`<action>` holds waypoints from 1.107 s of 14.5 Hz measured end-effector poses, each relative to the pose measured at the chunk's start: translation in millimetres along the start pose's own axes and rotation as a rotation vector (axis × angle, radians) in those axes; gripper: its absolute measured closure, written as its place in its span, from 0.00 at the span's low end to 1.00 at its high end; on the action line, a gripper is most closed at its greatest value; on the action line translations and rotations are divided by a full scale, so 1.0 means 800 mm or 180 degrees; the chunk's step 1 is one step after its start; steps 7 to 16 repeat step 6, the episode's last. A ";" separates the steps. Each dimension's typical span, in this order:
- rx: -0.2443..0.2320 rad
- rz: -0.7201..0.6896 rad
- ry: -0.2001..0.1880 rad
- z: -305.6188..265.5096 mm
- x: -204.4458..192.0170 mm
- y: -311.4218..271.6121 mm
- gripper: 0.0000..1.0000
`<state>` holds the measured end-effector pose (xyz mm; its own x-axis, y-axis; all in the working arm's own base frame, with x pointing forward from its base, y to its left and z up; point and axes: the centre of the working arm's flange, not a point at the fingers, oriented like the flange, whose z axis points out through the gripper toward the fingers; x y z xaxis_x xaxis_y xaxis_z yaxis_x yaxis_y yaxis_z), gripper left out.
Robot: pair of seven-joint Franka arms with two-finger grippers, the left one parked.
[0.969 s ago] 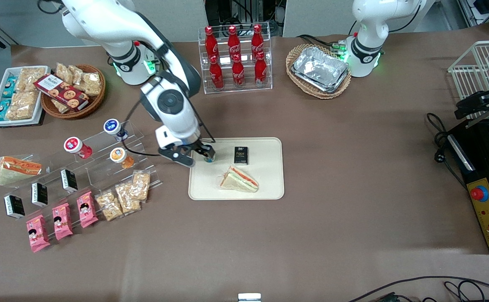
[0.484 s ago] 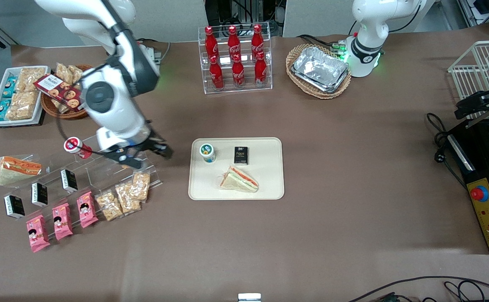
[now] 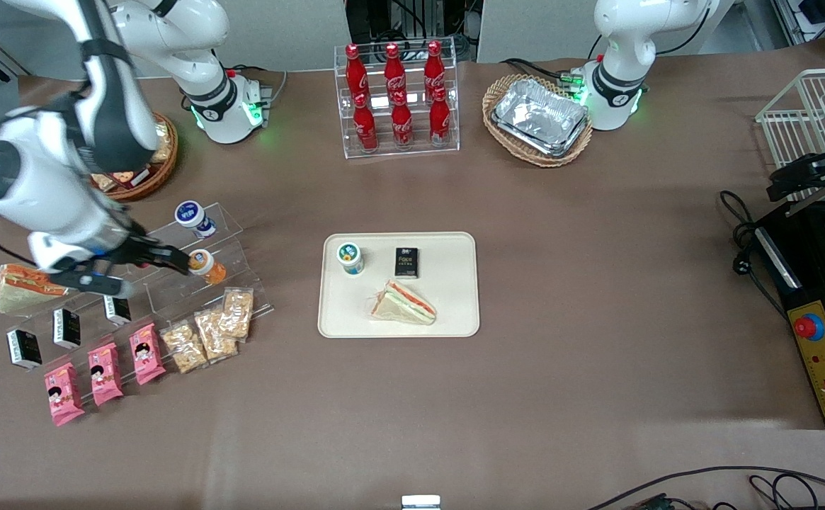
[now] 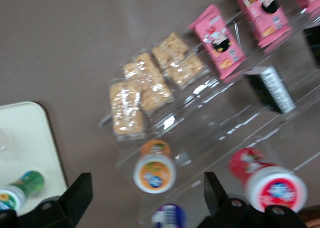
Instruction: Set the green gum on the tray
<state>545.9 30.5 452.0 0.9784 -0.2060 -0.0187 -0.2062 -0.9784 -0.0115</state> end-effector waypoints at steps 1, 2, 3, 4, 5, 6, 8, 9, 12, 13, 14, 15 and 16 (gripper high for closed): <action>0.0009 -0.0056 0.0016 -0.012 0.000 0.020 0.00; 0.0022 -0.0060 0.0062 -0.027 0.001 0.036 0.00; 0.0033 -0.0041 0.0106 -0.040 0.002 0.047 0.00; 0.0038 -0.0005 0.0117 -0.051 0.004 0.057 0.00; 0.0038 0.0026 0.0102 -0.060 0.005 0.065 0.00; 0.0035 0.0048 0.0077 -0.066 0.006 0.070 0.00; 0.0035 0.0048 0.0077 -0.066 0.006 0.070 0.00; 0.0035 0.0048 0.0077 -0.066 0.006 0.070 0.00; 0.0035 0.0048 0.0077 -0.066 0.006 0.070 0.00; 0.0035 0.0048 0.0077 -0.066 0.006 0.070 0.00; 0.0035 0.0048 0.0077 -0.066 0.006 0.070 0.00; 0.0035 0.0048 0.0077 -0.066 0.006 0.070 0.00; 0.0035 0.0048 0.0077 -0.066 0.006 0.070 0.00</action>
